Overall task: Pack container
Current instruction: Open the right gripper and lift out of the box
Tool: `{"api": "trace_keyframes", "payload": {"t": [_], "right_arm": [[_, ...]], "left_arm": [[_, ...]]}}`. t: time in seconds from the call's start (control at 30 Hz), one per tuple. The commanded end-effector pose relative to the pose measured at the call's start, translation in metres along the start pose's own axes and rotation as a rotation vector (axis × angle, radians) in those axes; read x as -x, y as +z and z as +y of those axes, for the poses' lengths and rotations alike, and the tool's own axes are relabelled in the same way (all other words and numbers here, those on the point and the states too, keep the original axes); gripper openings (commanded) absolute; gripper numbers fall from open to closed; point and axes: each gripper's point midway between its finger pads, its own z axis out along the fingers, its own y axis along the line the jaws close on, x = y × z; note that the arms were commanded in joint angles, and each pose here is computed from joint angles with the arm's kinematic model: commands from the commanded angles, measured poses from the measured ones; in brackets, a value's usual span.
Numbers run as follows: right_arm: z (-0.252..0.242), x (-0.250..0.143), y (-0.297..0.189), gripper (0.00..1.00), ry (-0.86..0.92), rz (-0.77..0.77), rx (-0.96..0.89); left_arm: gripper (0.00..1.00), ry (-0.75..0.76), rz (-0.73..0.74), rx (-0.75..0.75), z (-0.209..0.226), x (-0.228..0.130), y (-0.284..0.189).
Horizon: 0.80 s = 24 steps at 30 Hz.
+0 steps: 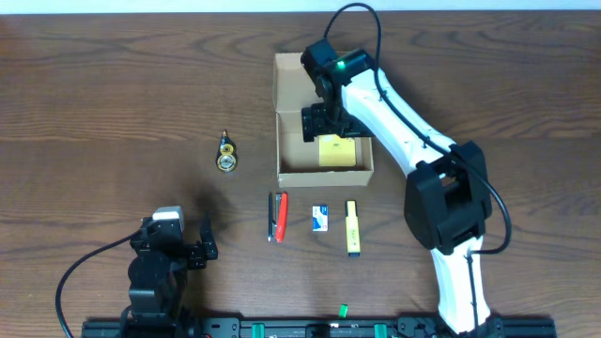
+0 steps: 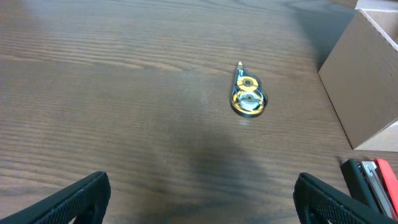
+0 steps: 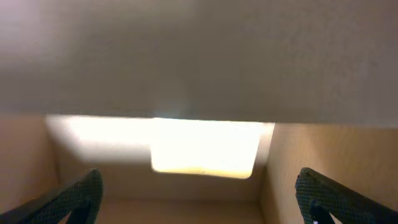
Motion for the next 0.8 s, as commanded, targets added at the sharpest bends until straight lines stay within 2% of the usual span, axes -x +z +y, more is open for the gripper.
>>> {"api": "trace_keyframes", "payload": {"t": [0.0,0.17,0.33,0.47,0.77], "right_arm": [[0.021,0.012,-0.025,0.99,-0.071,-0.074,0.026],[0.035,0.022,-0.06,0.98,-0.112,-0.156,0.031],[0.029,0.02,-0.111,0.99,-0.115,-0.199,0.013],[0.007,0.01,-0.155,0.99,0.006,-0.239,-0.028],[-0.003,-0.02,-0.243,0.99,0.138,-0.368,0.135]], "left_arm": [[0.95,0.016,0.007,0.007,0.002,-0.004,0.002],[0.95,0.016,0.007,0.007,0.002,-0.004,0.002],[0.95,0.016,0.007,0.007,0.002,-0.004,0.002],[0.95,0.016,0.007,0.007,0.002,-0.004,0.002],[0.95,0.016,0.007,0.007,0.002,-0.004,0.002]]}}
